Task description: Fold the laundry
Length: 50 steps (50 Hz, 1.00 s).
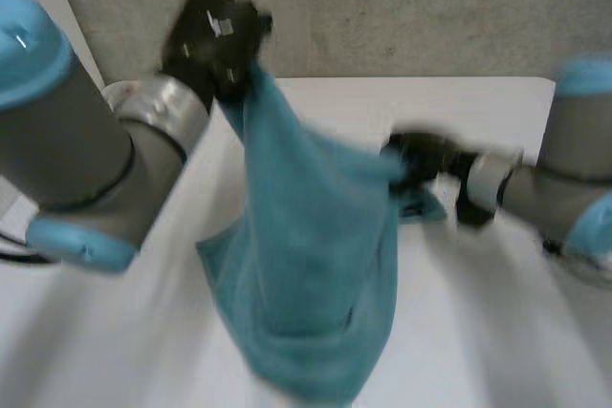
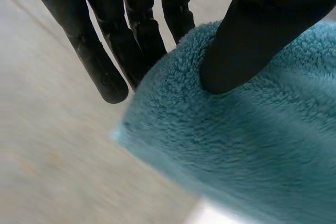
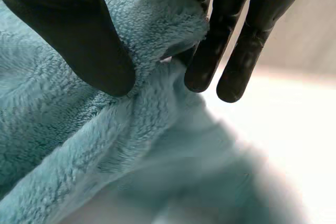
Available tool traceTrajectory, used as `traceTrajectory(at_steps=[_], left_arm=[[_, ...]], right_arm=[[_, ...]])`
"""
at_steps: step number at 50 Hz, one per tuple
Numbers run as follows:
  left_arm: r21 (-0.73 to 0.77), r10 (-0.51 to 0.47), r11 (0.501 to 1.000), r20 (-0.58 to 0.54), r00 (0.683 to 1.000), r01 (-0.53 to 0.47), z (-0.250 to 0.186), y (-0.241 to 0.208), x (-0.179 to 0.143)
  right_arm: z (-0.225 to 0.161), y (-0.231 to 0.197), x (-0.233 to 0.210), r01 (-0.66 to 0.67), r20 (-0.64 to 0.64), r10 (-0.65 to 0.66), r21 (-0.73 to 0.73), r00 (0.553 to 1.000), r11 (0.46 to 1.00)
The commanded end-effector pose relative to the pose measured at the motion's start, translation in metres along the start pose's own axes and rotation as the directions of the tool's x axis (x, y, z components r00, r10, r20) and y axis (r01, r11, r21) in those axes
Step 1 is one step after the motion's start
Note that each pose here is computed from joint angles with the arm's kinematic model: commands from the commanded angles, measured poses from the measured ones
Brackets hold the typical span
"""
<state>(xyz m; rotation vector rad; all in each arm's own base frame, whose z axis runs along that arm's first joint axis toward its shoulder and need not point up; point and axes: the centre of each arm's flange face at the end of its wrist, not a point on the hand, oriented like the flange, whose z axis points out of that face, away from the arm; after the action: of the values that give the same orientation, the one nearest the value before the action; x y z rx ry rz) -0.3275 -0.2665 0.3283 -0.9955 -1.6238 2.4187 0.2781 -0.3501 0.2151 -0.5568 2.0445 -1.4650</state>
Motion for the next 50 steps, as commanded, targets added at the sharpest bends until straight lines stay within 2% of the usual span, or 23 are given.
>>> traceTrajectory(at_steps=[1, 2, 3, 4, 6, 9, 11, 12, 14, 17, 22, 26, 33, 40, 43, 50], left_arm=[[0.304, 0.096, 0.925, 0.398, 0.912, -0.23, 0.044, -0.067, -0.091], [0.304, 0.096, 0.924, 0.399, 0.912, -0.23, 0.044, -0.068, -0.091], [0.326, 0.089, 0.913, 0.426, 0.9, -0.244, 0.045, -0.072, -0.097], [0.355, 0.074, 0.898, 0.461, 0.884, -0.26, 0.044, -0.078, -0.103], [0.37, 0.065, 0.89, 0.475, 0.877, -0.266, 0.042, -0.079, -0.105], [0.336, 0.082, 0.907, 0.452, 0.888, -0.255, 0.038, -0.064, -0.097], [0.219, 0.126, 0.95, 0.383, 0.915, -0.222, 0.03, -0.016, -0.078], [0.193, 0.131, 0.958, 0.369, 0.92, -0.214, 0.028, -0.007, -0.074], [0.163, 0.137, 0.965, 0.353, 0.926, -0.205, 0.025, 0.004, -0.07], [0.02, 0.155, 0.986, 0.255, 0.954, -0.166, 0.005, 0.056, -0.044], [-0.149, 0.16, 0.979, 0.146, 0.976, -0.138, -0.024, 0.114, -0.016], [-0.214, 0.155, 0.968, 0.102, 0.983, -0.131, -0.04, 0.131, -0.004], [-0.274, 0.158, 0.953, 0.095, 0.983, -0.127, -0.053, 0.146, -0.007], [-0.26, 0.173, 0.957, 0.151, 0.973, -0.13, -0.057, 0.132, -0.028], [-0.244, 0.177, 0.961, 0.172, 0.969, -0.132, -0.06, 0.124, -0.034], [-0.116, 0.136, 0.987, 0.241, 0.961, -0.111, -0.06, 0.078, -0.05]], right_arm=[[-0.049, -0.178, -0.013, 0.279, -0.276, -0.133, 0.599, 0.952, 0.751], [-0.049, -0.178, -0.013, 0.28, -0.277, -0.134, 0.6, 0.952, 0.75], [-0.071, -0.196, -0.026, 0.341, -0.297, -0.181, 0.686, 0.938, 0.643], [-0.076, -0.195, -0.031, 0.351, -0.295, -0.196, 0.693, 0.935, 0.63], [-0.082, -0.187, -0.044, 0.353, -0.269, -0.229, 0.691, 0.936, 0.631], [-0.082, -0.163, -0.066, 0.348, -0.215, -0.276, 0.655, 0.937, 0.67], [-0.075, -0.132, -0.075, 0.366, -0.194, -0.314, 0.58, 0.93, 0.727], [-0.071, -0.11, -0.076, 0.384, -0.188, -0.336, 0.517, 0.923, 0.765], [-0.066, -0.088, -0.074, 0.402, -0.184, -0.358, 0.441, 0.916, 0.802], [-0.05, -0.033, -0.066, 0.415, -0.148, -0.389, 0.256, 0.909, 0.873], [-0.035, 0.031, -0.065, 0.397, -0.066, -0.394, 0.047, 0.917, 0.917], [-0.034, 0.064, -0.063, 0.359, -0.021, -0.363, -0.101, 0.932, 0.928], [-0.043, 0.074, -0.058, 0.321, -0.007, -0.332, -0.227, 0.943, 0.919], [-0.055, 0.049, -0.062, 0.328, -0.031, -0.338, -0.176, 0.941, 0.928], [-0.058, 0.031, -0.056, 0.334, -0.07, -0.345, -0.127, 0.936, 0.934], [-0.056, 0.008, -0.005, 0.298, -0.245, -0.308, -0.076, 0.919, 0.951]])
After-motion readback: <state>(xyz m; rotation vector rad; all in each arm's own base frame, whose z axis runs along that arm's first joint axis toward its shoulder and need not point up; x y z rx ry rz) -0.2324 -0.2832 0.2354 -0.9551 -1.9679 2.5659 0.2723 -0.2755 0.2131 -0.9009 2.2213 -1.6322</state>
